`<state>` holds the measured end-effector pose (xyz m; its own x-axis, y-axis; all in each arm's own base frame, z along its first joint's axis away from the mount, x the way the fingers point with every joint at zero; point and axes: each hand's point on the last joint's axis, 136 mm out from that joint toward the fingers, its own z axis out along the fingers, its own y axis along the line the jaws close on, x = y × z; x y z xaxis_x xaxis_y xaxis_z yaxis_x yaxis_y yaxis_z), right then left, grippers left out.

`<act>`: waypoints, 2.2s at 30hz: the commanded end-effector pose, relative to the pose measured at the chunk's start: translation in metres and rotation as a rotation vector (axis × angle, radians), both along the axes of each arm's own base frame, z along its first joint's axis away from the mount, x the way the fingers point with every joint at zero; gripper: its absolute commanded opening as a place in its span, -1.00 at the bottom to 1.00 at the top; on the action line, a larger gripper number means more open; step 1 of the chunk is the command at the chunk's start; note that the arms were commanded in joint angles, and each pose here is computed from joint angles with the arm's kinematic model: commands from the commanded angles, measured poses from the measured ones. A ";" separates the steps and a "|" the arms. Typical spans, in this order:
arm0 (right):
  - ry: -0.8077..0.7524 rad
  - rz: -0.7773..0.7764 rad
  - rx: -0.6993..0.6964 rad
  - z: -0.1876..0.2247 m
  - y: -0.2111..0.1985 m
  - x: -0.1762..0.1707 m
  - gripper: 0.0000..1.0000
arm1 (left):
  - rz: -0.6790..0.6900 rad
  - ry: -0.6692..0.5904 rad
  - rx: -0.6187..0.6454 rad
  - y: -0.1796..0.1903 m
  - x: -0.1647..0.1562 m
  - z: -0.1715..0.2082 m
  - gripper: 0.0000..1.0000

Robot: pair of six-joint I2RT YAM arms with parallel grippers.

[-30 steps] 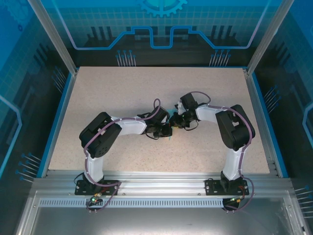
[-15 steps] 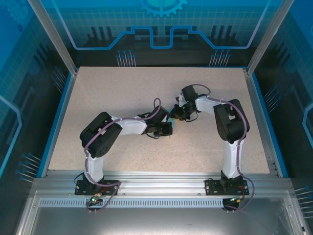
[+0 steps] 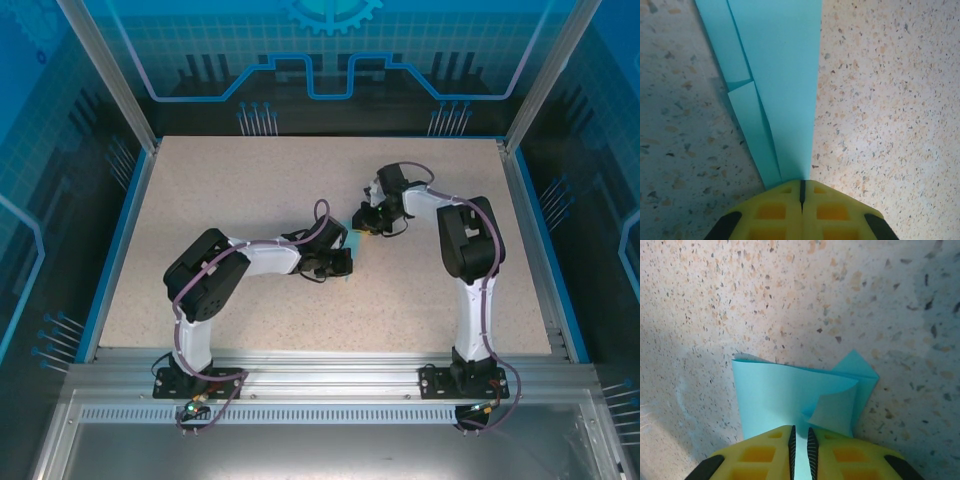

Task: Fold a paper plane with a square sheet of paper (fold left side to right side)
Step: Fold the wing for the fifth time at the center of the table.

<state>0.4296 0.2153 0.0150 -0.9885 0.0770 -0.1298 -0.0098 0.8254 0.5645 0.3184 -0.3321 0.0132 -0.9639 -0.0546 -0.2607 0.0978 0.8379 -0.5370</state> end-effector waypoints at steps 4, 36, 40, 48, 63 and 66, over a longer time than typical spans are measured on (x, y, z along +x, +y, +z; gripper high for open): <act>-0.096 -0.069 -0.090 -0.010 -0.034 0.046 -0.61 | -0.011 0.222 0.257 0.054 -0.054 -0.067 -1.00; -0.238 -0.052 0.042 0.069 -0.035 0.047 -0.24 | -0.012 0.216 0.254 0.053 -0.054 -0.066 -1.00; -0.224 -0.039 0.098 0.068 -0.017 0.025 -0.33 | -0.013 0.213 0.254 0.053 -0.054 -0.065 -1.00; -0.150 0.008 0.107 0.033 0.015 0.011 -0.37 | -0.014 0.213 0.255 0.053 -0.054 -0.066 -1.00; -0.149 -0.030 -0.066 -0.005 -0.014 0.054 -0.36 | -0.014 0.214 0.257 0.053 -0.055 -0.066 -1.00; -0.161 -0.029 -0.048 0.003 -0.017 0.063 -0.35 | -0.013 0.215 0.255 0.053 -0.055 -0.067 -1.00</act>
